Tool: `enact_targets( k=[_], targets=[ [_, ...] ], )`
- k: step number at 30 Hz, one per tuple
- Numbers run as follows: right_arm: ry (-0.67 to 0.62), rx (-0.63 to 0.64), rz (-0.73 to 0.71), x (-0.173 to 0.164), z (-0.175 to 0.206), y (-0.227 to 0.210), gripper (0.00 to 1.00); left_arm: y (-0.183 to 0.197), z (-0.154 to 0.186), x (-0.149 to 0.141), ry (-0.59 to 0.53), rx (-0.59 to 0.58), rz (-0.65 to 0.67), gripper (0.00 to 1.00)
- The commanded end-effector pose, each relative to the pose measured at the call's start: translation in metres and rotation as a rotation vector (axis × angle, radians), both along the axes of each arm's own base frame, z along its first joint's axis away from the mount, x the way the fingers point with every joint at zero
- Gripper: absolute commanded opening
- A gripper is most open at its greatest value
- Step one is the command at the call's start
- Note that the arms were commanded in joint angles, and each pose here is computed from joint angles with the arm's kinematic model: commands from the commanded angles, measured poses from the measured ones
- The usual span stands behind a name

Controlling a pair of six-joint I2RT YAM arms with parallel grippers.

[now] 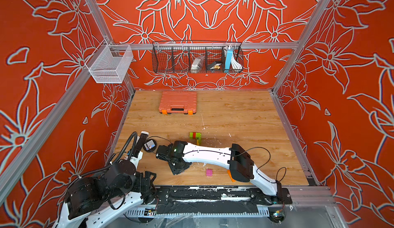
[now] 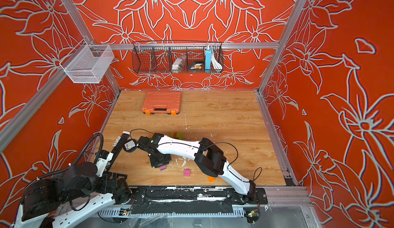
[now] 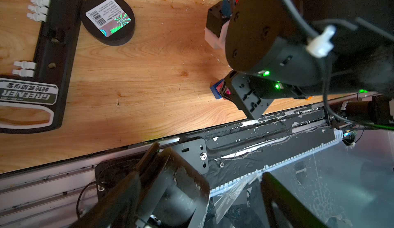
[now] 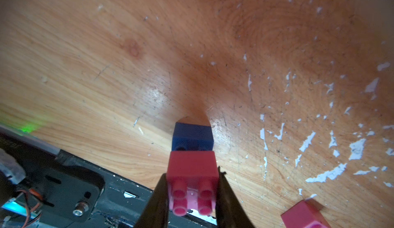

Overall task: Assemble the letter r with lego
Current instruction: Assemble the lego brick with the lego brick.

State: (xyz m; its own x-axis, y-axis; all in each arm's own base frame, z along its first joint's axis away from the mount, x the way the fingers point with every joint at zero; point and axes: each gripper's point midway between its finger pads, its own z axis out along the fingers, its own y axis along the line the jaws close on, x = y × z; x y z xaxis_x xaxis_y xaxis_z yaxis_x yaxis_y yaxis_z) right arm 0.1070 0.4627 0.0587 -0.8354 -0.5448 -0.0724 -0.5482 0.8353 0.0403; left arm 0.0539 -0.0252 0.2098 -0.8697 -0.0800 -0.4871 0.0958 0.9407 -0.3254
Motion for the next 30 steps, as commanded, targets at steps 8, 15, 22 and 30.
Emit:
enact_targets(
  k=[8, 15, 22, 30],
  targets=[
    [0.040, -0.006, -0.066, 0.003, -0.010, 0.001, 0.00, 0.023, -0.023, -0.019, 0.090, 0.127, -0.014, 0.90],
    [0.060, -0.029, -0.104, 0.005, -0.019, -0.002, 0.00, 0.023, -0.023, -0.019, 0.085, 0.124, -0.022, 0.89],
    [0.067, -0.073, -0.107, 0.005, -0.030, -0.007, 0.00, 0.023, -0.022, -0.020, 0.075, 0.114, -0.024, 0.89],
    [0.049, -0.212, -0.092, 0.007, -0.047, -0.031, 0.00, 0.023, -0.022, -0.020, 0.067, 0.106, -0.027, 0.88]
  ],
)
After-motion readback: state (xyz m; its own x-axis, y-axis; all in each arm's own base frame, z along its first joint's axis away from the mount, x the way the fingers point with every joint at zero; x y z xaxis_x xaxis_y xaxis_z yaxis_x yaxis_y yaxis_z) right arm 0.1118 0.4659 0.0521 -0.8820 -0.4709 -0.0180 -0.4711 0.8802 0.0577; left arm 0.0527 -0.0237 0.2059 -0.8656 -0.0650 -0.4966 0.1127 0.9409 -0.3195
